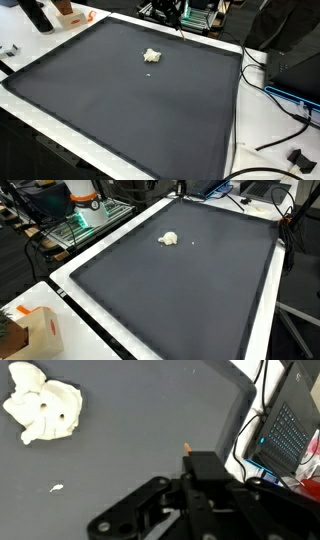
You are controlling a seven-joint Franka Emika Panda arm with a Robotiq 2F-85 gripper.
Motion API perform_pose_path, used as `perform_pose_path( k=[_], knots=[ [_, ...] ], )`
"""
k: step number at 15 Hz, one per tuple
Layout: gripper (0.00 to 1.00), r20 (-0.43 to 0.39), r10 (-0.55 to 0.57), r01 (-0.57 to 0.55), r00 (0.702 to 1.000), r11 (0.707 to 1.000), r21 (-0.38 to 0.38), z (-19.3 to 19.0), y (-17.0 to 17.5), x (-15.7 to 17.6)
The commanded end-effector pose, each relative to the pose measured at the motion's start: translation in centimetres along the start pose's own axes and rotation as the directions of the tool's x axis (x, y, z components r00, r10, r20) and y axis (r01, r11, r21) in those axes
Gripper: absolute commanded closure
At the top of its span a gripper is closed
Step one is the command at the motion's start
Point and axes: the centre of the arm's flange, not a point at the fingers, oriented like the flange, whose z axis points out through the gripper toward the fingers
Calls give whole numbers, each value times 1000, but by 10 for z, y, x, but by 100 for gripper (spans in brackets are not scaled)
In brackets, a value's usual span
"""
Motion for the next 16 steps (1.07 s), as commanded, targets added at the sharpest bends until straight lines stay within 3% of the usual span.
perform_pose_path(
  k=[1, 16],
  knots=[
    [97, -16, 26, -25, 1000, 999, 46, 8, 24, -6],
    [97, -43, 244, -235, 969, 960, 150, 27, 95, -24]
  ],
)
